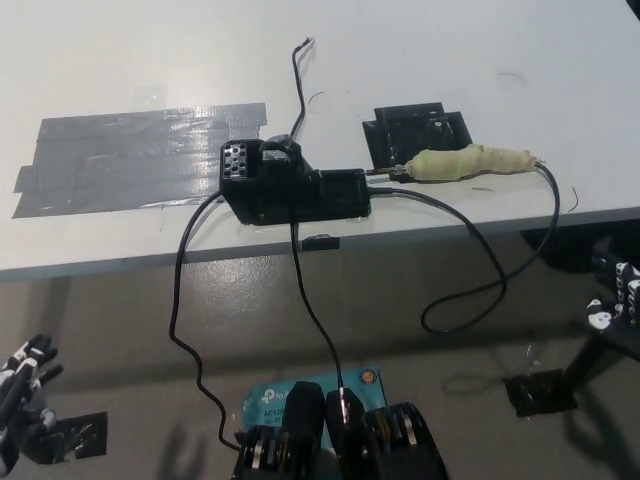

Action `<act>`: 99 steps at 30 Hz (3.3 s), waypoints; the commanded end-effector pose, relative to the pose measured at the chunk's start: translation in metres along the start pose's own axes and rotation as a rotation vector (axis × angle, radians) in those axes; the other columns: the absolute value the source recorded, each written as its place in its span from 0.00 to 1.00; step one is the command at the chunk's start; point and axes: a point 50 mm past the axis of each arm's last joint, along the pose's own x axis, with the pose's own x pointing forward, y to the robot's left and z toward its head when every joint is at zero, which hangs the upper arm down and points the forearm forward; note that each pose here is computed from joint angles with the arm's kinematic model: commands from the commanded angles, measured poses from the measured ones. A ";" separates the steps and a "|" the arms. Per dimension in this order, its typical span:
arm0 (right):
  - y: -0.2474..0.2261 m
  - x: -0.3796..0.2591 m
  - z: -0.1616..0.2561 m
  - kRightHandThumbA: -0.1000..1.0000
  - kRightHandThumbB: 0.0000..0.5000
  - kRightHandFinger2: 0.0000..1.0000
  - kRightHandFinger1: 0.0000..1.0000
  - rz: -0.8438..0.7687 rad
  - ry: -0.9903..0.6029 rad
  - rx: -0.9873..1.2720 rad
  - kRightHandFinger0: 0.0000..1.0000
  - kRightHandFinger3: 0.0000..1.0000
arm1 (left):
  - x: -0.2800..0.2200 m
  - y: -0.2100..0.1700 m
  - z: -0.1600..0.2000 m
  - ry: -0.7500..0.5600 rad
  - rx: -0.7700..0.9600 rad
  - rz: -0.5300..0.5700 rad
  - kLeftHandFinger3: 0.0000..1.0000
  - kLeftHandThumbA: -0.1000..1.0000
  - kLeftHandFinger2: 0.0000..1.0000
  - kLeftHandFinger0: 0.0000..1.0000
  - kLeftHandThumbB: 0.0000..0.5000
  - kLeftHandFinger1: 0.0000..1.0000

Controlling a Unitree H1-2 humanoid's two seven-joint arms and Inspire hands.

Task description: The robot uses its right hand to grab and lift the soldering gun kept on the middle of the table and puts it in its base

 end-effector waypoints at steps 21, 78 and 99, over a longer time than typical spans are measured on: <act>-0.013 0.100 0.204 0.43 0.63 1.00 1.00 -0.014 -0.413 -0.804 1.00 1.00 | -0.011 -0.001 -0.002 0.016 0.025 -0.058 1.00 0.67 1.00 0.98 0.00 0.96; 0.040 0.201 0.202 0.44 0.52 1.00 1.00 0.162 -0.200 -1.477 1.00 1.00 | 0.002 -0.029 0.011 0.006 0.114 -0.174 1.00 0.97 1.00 0.98 0.00 0.97; 0.043 0.213 0.173 0.40 0.97 1.00 1.00 0.144 -0.063 -1.524 1.00 1.00 | 0.013 -0.050 0.021 -0.021 0.138 -0.247 1.00 1.00 1.00 0.99 0.16 1.00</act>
